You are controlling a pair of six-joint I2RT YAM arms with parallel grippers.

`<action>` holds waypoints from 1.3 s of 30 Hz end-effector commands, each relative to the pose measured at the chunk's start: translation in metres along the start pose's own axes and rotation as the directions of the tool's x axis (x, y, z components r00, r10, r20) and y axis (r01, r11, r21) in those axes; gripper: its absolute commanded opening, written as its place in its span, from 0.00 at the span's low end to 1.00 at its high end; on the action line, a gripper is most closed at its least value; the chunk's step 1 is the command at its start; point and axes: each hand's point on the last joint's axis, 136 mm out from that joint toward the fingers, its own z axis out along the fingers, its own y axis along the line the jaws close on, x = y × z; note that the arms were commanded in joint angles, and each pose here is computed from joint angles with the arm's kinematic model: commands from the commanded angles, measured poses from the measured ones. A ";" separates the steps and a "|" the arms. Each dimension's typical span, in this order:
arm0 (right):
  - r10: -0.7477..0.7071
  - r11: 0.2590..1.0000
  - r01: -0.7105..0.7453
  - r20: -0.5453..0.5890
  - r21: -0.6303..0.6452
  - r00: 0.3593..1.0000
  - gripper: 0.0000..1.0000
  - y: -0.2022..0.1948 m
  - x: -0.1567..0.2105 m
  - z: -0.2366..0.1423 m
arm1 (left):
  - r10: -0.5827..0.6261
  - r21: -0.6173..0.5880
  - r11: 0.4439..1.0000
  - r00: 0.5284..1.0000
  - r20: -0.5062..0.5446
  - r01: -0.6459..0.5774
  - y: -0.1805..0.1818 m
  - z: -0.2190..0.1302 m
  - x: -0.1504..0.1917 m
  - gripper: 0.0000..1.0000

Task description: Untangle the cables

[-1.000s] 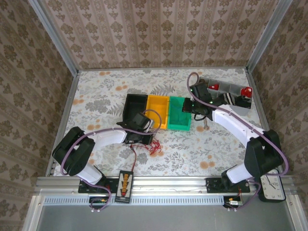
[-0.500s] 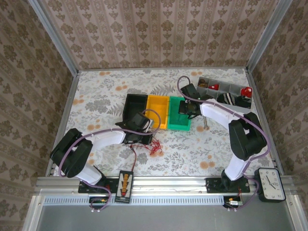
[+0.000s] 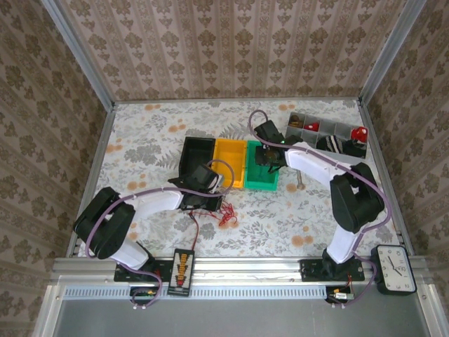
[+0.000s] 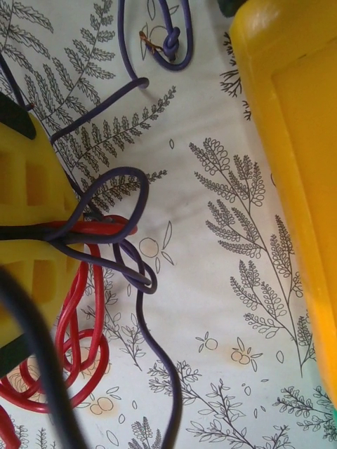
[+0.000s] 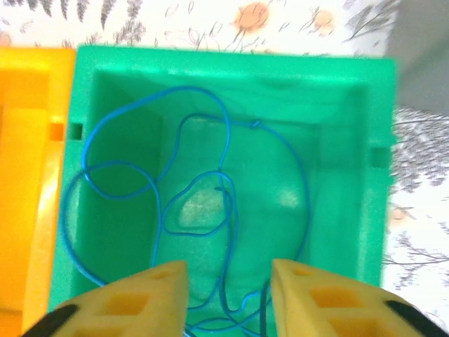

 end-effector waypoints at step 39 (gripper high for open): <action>-0.384 0.837 0.307 -0.086 -0.453 0.919 0.50 0.116 0.162 -0.047 | -0.202 0.124 0.977 0.942 0.269 0.174 0.032 -0.075 -0.020 0.67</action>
